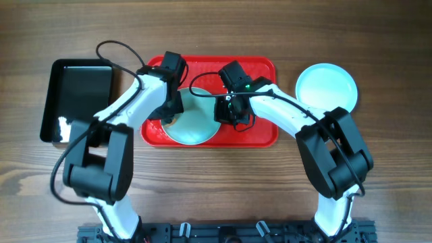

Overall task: Clean dirty plates on tray and stack at the side
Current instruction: 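Tilt the last plate up while the left gripper scrubs it with the sponge, then lift the last plate and carry it onto the stack at right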

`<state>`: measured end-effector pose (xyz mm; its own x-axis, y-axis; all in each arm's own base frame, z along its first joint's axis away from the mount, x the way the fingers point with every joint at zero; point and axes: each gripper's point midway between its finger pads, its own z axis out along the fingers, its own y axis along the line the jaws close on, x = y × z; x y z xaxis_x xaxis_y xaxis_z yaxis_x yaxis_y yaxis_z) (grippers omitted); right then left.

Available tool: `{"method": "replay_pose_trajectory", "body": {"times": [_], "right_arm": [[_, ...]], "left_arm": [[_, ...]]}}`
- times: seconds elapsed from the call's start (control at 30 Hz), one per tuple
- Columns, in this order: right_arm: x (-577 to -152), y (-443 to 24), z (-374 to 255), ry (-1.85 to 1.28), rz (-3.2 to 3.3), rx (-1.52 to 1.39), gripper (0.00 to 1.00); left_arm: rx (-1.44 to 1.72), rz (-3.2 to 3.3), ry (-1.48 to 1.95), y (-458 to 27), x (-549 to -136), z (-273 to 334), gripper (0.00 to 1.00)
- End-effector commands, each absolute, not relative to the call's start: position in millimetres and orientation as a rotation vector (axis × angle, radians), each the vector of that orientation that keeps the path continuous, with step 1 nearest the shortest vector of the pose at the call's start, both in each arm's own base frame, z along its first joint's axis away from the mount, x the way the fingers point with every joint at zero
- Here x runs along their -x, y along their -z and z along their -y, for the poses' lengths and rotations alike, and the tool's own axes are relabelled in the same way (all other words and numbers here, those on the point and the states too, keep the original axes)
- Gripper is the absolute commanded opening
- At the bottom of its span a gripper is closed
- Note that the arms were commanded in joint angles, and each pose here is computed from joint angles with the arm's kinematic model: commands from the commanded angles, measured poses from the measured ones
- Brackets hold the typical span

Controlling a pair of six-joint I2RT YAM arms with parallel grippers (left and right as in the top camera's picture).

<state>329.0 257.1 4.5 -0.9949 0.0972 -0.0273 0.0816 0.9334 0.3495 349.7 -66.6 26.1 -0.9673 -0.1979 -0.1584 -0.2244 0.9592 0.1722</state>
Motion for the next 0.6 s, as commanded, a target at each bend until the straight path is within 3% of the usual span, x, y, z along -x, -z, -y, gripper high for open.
{"method": "replay_pose_trajectory", "body": {"times": [0.0, 0.2, 0.4, 0.57], "right_arm": [[-341, 11, -220, -0.306, -3.032, -0.223, 0.04], [-369, -46, -207, -0.173, -2.893, -0.143, 0.04], [-399, -152, -155, 0.209, -2.624, -0.066, 0.04], [-403, -237, -125, 0.456, -2.374, 0.126, 0.04]], "left_arm": [[0.438, -2.730, -0.423, -91, -370, 22, 0.04], [0.441, -2.665, -0.153, -133, -370, 45, 0.04], [0.382, -2.813, 0.226, -103, -366, 98, 0.04], [0.380, -2.893, 0.301, -79, -363, 111, 0.04]]}}
